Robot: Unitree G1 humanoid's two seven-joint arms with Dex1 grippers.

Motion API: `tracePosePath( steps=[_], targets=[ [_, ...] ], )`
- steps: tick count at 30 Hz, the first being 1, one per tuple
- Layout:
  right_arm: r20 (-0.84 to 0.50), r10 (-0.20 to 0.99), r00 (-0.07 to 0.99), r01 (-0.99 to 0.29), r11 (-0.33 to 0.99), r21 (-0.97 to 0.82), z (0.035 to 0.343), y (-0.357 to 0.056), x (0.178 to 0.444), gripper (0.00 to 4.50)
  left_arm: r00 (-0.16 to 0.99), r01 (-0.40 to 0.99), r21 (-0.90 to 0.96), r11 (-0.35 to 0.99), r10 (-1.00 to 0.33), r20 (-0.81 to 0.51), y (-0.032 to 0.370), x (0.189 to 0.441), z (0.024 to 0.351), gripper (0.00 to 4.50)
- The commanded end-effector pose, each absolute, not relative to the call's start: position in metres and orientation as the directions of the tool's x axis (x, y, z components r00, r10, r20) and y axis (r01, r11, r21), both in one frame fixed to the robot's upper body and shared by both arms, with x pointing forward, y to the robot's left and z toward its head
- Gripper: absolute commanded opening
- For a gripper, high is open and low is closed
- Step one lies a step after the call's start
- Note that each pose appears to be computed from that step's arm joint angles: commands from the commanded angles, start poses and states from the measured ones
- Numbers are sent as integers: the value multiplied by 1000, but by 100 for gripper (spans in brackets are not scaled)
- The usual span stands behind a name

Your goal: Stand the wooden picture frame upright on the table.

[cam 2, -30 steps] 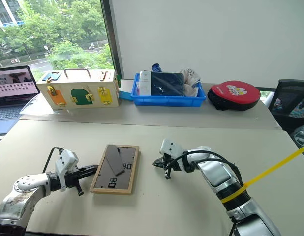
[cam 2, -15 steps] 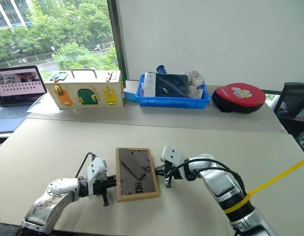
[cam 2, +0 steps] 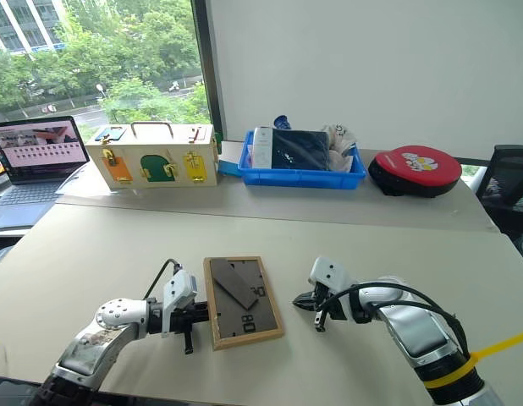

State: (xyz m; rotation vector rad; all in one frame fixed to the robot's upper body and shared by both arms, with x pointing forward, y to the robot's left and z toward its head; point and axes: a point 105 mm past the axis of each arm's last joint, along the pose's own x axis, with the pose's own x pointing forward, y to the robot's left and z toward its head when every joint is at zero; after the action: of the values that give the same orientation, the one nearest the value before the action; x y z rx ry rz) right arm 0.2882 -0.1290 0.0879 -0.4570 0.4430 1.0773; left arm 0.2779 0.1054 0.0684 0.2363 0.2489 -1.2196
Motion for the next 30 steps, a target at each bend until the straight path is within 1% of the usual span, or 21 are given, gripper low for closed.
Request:
tracePosePath(
  steps=[1,4,5,8,11,12,14,18,20,25,30],
  targets=[
    [-578,696,425,-891,435,-131,84,-136,287,1,198,976,-12,216,-913,-356,87,276,51,0],
    [-574,701,424,-891,435,-127,84,-132,286,1,152,988,35,152,-890,-429,89,290,47,0],
    [-570,704,424,-892,434,-127,84,-130,286,1,171,985,57,162,-881,-441,93,300,49,0],
    [-563,710,422,-893,432,-125,85,-126,286,1,232,973,95,212,-869,-437,108,321,61,0],
    [-561,712,422,-893,432,-123,86,-124,286,1,273,962,102,254,-861,-429,124,327,70,0],
    [-560,712,423,-893,433,-123,86,-124,286,1,286,958,104,268,-855,-432,131,326,71,0],
    [-560,713,422,-893,433,-122,86,-124,287,1,345,937,119,328,-816,-465,164,321,74,0],
    [-555,724,410,-900,420,-116,86,-120,290,1,431,897,139,420,-761,-484,205,309,82,0],
    [-550,736,394,-909,402,-113,87,-116,291,1,455,884,141,446,-747,-484,216,301,88,0],
    [-520,775,358,-928,355,-109,89,-104,293,1,467,878,137,460,-755,-460,209,290,95,0],
    [-521,794,312,-946,310,-94,86,-98,292,1,462,881,95,464,-799,-384,174,286,97,0]
  ],
)
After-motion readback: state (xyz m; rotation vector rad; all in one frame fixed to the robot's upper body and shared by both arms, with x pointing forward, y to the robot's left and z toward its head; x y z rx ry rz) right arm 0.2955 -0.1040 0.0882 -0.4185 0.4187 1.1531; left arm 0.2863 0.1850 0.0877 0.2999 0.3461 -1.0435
